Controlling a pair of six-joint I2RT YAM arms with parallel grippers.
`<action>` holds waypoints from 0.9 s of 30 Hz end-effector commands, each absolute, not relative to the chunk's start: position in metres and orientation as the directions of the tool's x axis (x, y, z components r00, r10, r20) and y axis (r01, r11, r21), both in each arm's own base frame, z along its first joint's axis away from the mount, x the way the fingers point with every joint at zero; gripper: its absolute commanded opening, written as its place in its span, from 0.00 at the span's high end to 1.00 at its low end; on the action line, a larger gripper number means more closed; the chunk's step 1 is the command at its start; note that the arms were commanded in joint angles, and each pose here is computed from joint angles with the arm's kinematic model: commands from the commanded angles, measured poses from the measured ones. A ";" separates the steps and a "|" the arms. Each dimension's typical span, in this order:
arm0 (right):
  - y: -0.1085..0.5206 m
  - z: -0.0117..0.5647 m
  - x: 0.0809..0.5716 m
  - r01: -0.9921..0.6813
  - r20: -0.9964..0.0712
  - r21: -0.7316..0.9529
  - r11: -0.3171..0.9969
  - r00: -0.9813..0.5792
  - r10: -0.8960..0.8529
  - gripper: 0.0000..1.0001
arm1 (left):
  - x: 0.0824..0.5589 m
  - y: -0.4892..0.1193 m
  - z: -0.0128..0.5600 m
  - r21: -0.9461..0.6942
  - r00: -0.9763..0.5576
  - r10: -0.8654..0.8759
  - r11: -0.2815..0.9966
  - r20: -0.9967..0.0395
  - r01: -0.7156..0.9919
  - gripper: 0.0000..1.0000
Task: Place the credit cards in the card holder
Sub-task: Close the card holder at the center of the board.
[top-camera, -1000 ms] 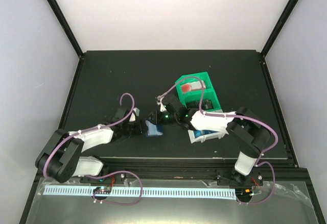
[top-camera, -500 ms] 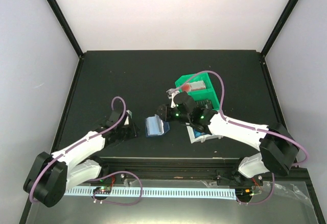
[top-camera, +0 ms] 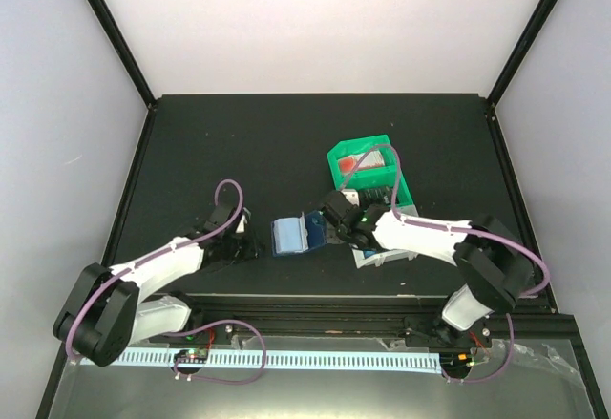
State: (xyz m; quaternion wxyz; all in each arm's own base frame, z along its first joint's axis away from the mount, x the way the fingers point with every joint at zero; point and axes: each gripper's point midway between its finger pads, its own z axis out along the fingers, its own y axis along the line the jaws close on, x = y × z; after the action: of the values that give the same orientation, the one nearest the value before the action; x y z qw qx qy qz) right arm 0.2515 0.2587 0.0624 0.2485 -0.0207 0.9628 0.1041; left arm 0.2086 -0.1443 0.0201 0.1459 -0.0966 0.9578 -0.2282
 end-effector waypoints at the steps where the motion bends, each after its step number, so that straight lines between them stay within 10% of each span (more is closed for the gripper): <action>1: 0.267 0.052 0.253 -0.114 -0.458 0.172 0.979 -0.889 -0.023 0.86 | 0.217 -0.151 0.025 -0.477 -0.942 -0.230 0.874 -0.245 -0.090 0.69; 27: 0.374 0.051 0.238 -0.342 -0.408 0.562 0.753 -0.907 -0.107 0.60 | 0.217 -0.160 -0.002 -0.477 -0.959 -0.205 0.874 -0.197 -0.089 0.82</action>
State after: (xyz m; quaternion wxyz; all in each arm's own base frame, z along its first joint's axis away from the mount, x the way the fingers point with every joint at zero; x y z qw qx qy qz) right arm 0.2373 0.3493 0.0498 0.1879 -0.1110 0.9321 0.2890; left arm 0.2324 -0.1659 0.0178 0.1556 -0.0711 0.9506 -0.2589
